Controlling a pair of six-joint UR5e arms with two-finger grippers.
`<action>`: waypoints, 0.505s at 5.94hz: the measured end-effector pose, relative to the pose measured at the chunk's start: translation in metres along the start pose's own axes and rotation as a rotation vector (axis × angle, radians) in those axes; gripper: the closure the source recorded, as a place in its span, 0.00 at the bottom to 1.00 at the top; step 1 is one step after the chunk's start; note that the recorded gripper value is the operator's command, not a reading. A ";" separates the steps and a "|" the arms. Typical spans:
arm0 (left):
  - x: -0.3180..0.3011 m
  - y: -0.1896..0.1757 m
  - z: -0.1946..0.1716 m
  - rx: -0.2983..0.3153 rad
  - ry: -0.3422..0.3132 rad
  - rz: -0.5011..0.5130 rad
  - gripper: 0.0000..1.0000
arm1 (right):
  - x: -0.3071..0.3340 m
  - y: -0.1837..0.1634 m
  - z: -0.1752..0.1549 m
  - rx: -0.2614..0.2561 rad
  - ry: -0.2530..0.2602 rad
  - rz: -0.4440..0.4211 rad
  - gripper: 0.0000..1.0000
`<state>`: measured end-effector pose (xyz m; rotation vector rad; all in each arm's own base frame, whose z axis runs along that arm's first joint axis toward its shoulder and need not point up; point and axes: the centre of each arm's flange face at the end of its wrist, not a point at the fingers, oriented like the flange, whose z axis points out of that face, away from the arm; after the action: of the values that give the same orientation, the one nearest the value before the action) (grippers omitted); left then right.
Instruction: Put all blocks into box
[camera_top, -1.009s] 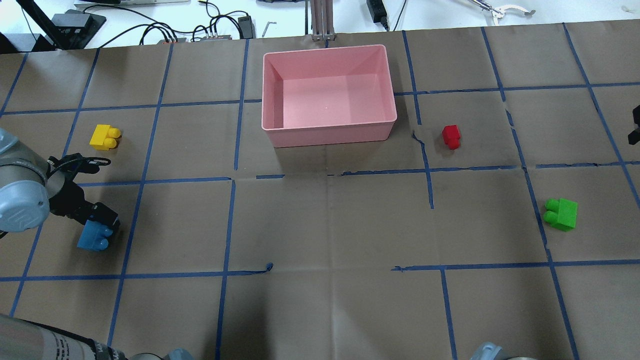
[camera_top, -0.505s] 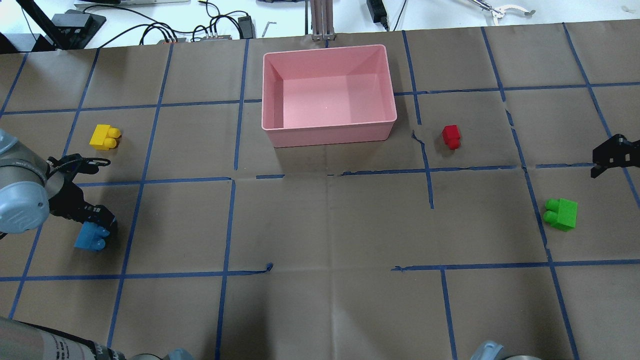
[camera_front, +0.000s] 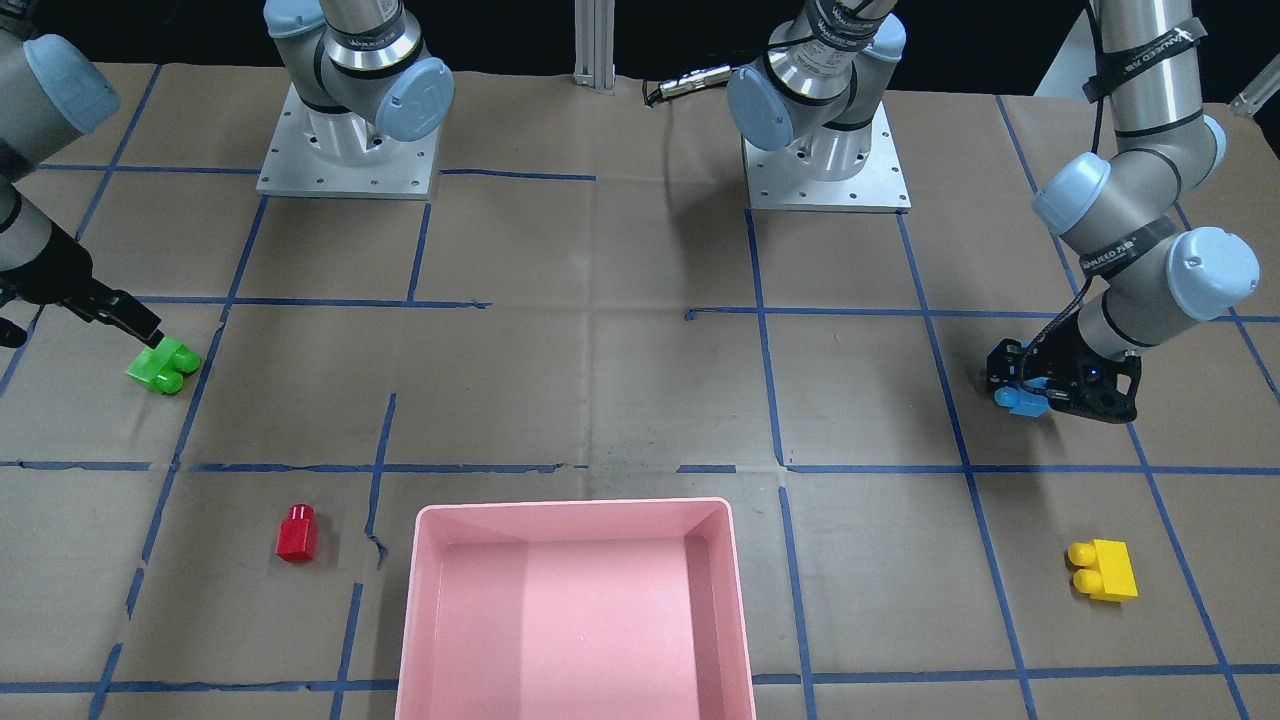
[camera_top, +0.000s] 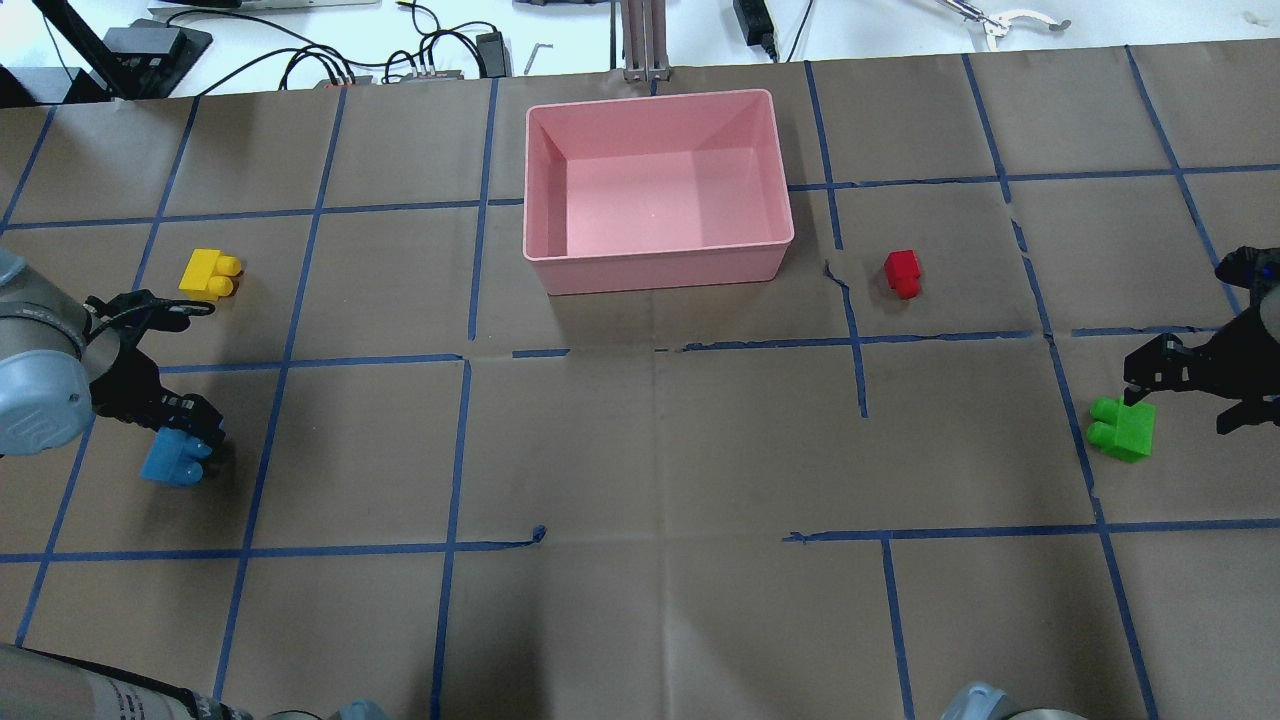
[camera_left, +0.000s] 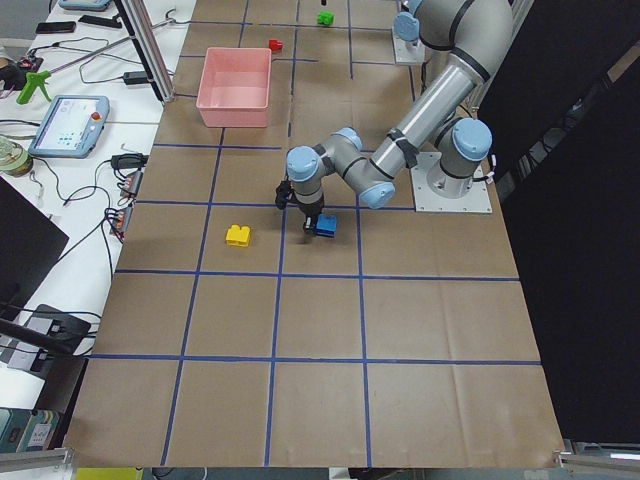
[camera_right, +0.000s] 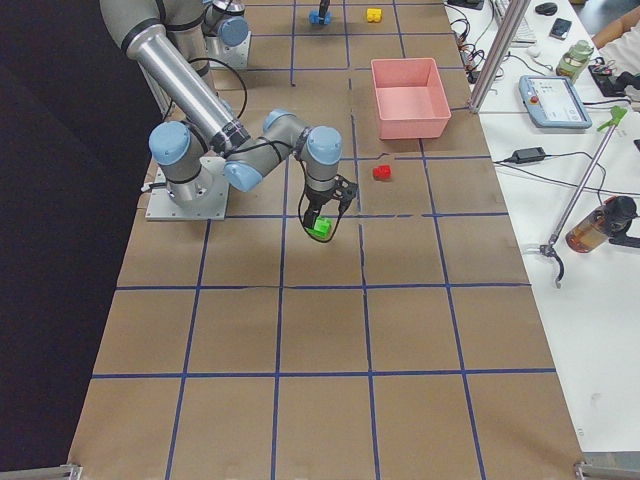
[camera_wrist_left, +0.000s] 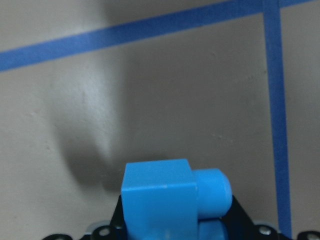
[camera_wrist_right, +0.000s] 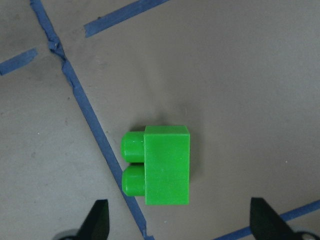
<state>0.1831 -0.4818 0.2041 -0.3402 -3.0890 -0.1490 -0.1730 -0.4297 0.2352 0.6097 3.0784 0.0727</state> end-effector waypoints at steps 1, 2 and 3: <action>0.023 -0.027 -0.045 0.022 -0.020 0.058 1.00 | 0.001 -0.007 0.017 0.012 0.002 0.012 0.01; 0.067 -0.068 -0.098 0.046 -0.048 0.164 1.00 | 0.000 -0.011 0.029 0.017 -0.007 0.034 0.01; 0.120 -0.113 -0.140 0.085 -0.072 0.237 1.00 | -0.003 -0.013 0.036 0.016 -0.028 0.062 0.01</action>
<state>0.0438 -0.5794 0.3384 -0.7177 -3.0801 0.0010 -0.1745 -0.4416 0.1986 0.6999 3.0358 0.0396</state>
